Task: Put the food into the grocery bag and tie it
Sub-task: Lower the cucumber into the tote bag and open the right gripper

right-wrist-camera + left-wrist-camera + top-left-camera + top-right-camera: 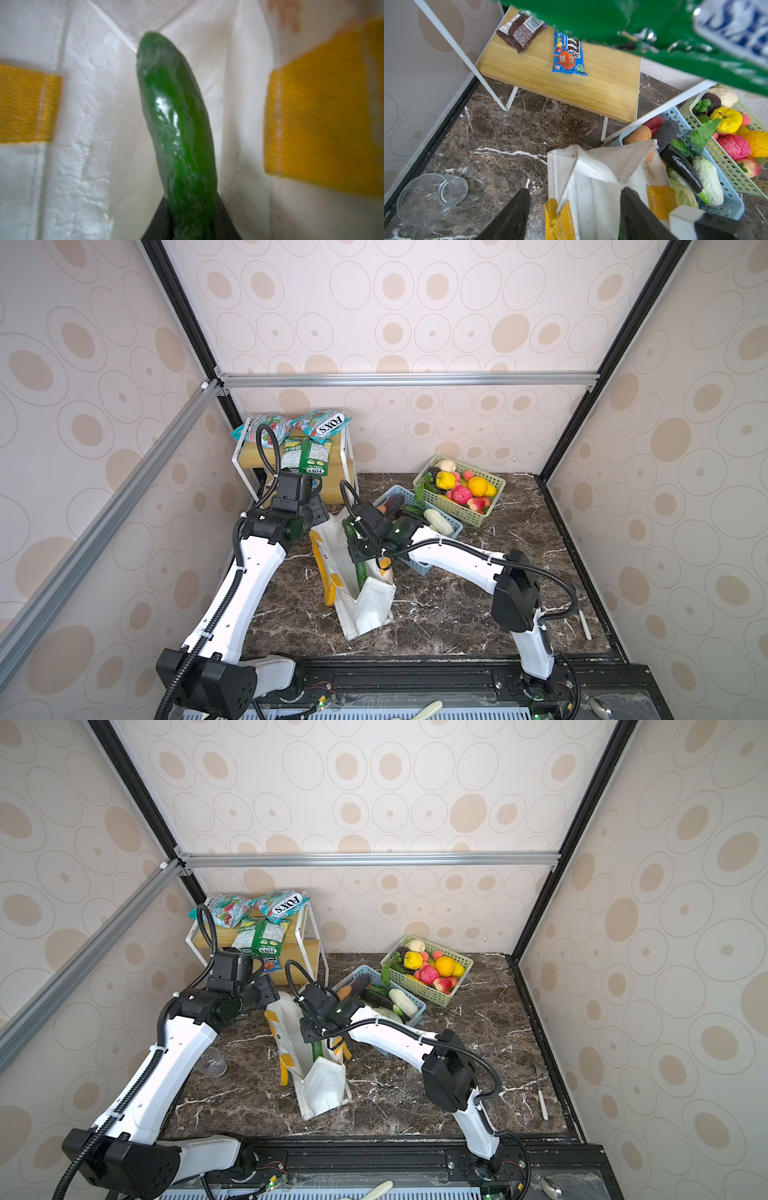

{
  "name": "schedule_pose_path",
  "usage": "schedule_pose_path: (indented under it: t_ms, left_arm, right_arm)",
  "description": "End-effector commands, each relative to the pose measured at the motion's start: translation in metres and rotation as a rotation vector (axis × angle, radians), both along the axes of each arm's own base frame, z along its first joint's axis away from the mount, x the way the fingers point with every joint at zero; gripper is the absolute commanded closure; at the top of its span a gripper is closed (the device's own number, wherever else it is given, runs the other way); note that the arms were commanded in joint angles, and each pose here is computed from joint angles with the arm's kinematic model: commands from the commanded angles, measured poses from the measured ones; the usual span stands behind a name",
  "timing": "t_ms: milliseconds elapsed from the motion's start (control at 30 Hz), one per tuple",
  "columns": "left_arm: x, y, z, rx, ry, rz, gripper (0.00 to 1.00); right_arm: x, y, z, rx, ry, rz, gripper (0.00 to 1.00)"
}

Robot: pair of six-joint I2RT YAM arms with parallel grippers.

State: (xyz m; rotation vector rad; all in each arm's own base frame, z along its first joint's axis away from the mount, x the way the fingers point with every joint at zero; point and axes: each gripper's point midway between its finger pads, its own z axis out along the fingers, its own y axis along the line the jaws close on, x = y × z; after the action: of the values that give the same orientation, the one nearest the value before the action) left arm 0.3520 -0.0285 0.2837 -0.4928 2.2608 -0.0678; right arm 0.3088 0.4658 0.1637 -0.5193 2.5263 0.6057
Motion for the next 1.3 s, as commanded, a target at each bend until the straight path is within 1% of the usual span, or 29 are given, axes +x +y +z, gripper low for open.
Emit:
schedule_pose_path:
  t_ms: [0, 233, 333, 533, 700, 800, 933, 1100, 1133, 1267]
  left_arm:
    - [-0.002, 0.005, -0.001, 0.022, 0.014, -0.004, 0.30]
    - [-0.002, -0.002, -0.014, 0.003, 0.041, -0.031, 0.30]
    - [-0.007, -0.007, -0.028, -0.021, 0.077, -0.056, 0.30]
    - [-0.034, -0.016, -0.065, -0.093, 0.165, -0.085, 0.30]
    - [-0.043, -0.031, -0.078, -0.178, 0.165, -0.137, 0.31]
    - [-0.043, -0.040, -0.086, -0.217, 0.171, -0.165, 0.41]
    - [-0.040, -0.044, -0.082, -0.233, 0.153, -0.180, 0.67]
    - [-0.036, -0.049, -0.074, -0.247, 0.134, -0.210, 0.98]
    - [-0.035, -0.052, -0.071, -0.257, 0.123, -0.224, 1.00]
    - [-0.027, -0.066, -0.058, -0.305, 0.072, -0.286, 1.00]
  right_arm:
    - [-0.003, -0.006, -0.017, -0.068, 0.038, -0.012, 0.77]
    - [-0.001, -0.010, -0.038, -0.126, 0.061, -0.040, 0.77]
    - [-0.001, -0.012, -0.039, -0.146, 0.069, -0.040, 0.76]
    - [-0.002, -0.006, -0.018, -0.103, 0.058, -0.024, 0.75]
    - [-0.006, 0.004, -0.003, -0.043, 0.086, -0.010, 0.75]
    - [-0.008, 0.015, 0.010, 0.018, 0.096, 0.008, 0.75]
    - [-0.008, 0.026, 0.029, 0.077, 0.093, 0.032, 0.75]
    - [-0.012, 0.034, 0.038, 0.116, 0.115, 0.057, 0.75]
    - [-0.013, 0.035, 0.039, 0.121, 0.117, 0.056, 0.75]
    - [-0.014, 0.034, 0.049, 0.135, 0.117, 0.055, 0.75]
